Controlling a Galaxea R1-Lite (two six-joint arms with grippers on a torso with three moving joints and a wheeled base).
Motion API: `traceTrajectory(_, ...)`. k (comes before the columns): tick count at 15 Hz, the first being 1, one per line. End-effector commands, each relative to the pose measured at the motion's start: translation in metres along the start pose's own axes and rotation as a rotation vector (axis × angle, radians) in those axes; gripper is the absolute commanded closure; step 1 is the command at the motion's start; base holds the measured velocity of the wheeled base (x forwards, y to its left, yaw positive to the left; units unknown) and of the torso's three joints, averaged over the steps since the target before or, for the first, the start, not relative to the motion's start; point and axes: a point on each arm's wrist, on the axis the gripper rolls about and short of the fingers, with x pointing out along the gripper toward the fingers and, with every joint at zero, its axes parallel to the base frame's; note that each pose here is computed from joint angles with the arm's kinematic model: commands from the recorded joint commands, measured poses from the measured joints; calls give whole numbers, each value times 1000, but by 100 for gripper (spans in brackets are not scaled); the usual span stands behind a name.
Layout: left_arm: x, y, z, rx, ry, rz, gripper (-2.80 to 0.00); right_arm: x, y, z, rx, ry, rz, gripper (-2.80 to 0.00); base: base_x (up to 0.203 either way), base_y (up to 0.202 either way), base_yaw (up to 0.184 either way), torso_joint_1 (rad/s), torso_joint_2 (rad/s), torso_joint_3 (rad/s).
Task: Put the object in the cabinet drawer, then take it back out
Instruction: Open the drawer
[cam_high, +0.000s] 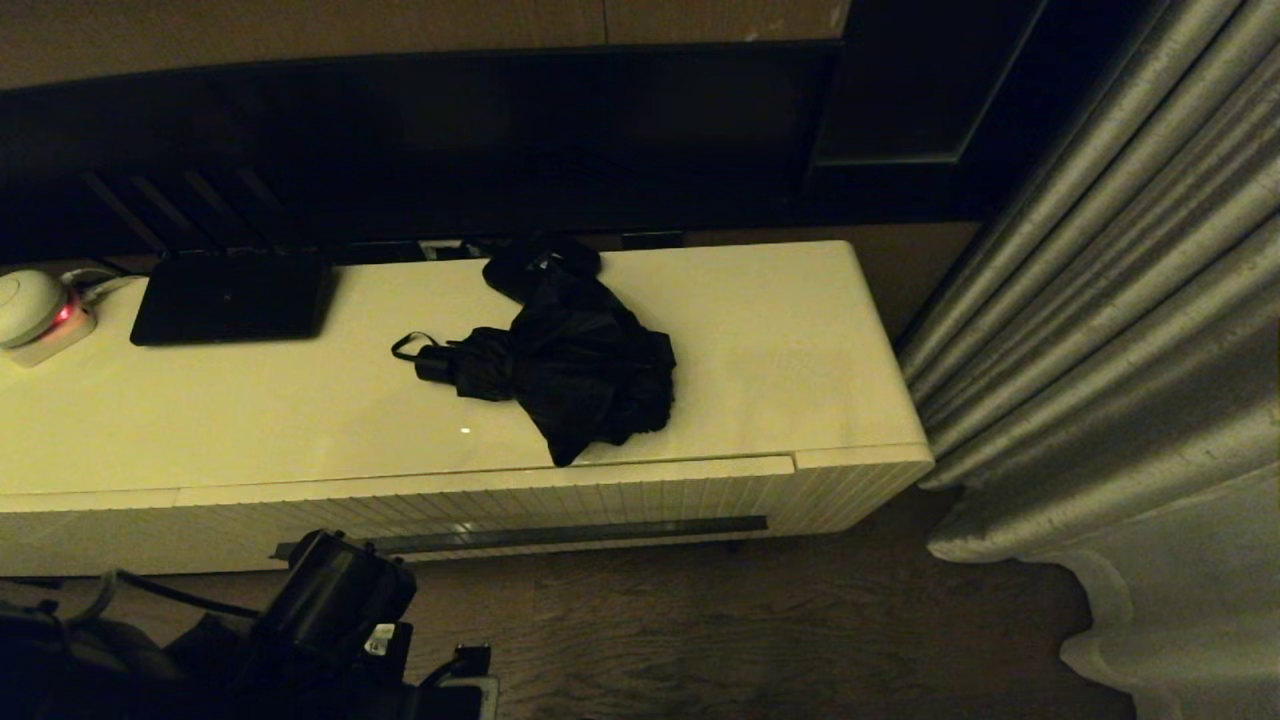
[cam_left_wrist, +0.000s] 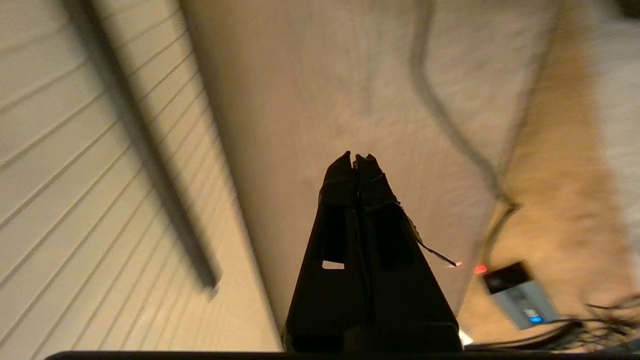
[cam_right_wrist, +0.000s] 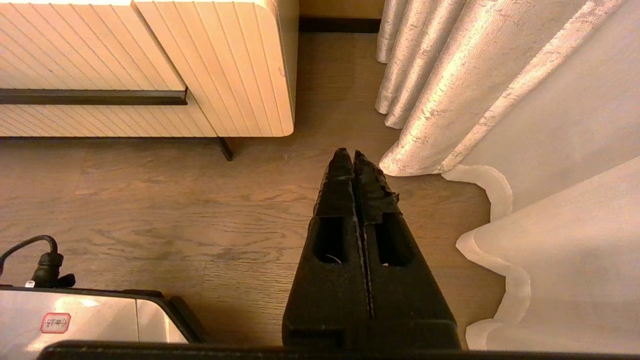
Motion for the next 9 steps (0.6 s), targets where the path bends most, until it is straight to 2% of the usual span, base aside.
traceTrajectory(1, 0, -4, -2, 5, 33, 22, 0, 0, 0, 0, 0, 0, 1, 0, 0, 0, 0, 0, 0, 0)
traceTrajectory(3, -2, -6, -4, -1, 46, 31, 0, 0, 0, 0, 0, 0, 1, 0, 0, 0, 0, 0, 0, 0)
traceTrajectory(4, -3, -6, -4, -24, 48, 35, -78, 0, 0, 0, 0, 0, 1, 0, 0, 0, 0, 0, 0, 0)
traceTrajectory(5, -3, -6, -5, -40, 54, 39, -280, 0, 0, 0, 0, 0, 1, 0, 0, 0, 0, 0, 0, 0)
traceTrajectory(9, -1, -5, -1, -59, 49, 37, -280, 0, 0, 0, 0, 0, 1, 0, 0, 0, 0, 0, 0, 0)
